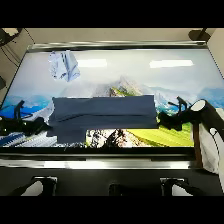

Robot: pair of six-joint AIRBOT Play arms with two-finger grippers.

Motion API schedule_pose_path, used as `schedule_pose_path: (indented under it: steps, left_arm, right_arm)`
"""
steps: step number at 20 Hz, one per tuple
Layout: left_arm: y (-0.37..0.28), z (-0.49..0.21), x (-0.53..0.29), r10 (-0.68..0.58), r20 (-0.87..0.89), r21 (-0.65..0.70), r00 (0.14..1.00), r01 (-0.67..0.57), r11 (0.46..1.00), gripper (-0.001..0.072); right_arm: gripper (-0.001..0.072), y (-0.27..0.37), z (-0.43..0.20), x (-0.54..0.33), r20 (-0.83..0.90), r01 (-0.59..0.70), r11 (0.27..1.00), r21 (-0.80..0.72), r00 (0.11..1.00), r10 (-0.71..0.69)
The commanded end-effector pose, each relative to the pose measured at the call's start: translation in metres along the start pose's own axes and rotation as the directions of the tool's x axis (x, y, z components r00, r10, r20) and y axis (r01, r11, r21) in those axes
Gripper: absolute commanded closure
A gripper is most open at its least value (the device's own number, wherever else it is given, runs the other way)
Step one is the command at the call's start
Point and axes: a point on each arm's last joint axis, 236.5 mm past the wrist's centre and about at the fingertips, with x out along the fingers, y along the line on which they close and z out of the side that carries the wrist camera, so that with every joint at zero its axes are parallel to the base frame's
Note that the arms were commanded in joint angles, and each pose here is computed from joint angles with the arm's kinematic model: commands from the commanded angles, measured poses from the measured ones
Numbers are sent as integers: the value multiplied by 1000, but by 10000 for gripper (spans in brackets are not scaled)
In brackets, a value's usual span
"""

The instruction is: Fold the shirts.

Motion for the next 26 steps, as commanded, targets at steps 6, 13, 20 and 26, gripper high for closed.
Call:
schedule_pose_path:
  steps: [6,13,20,26]
  left_arm:
    - [-26,135,24,-5,55,35,998,3,999,678]
    - [-3,136,80,-11,-88,-1,996,11,1000,671]
    - [-1,120,47,-39,-166,-17,985,37,999,236]
    - [-32,115,1,-55,-105,74,993,63,995,239]
  right_arm:
    - [668,49,136,20,242,-27,1000,-1,970,27]
    - [663,36,122,78,91,-56,994,93,995,48]
    - [135,20,135,23,196,77,995,-55,978,-65]
    - [72,6,117,43,19,-186,979,86,982,186]
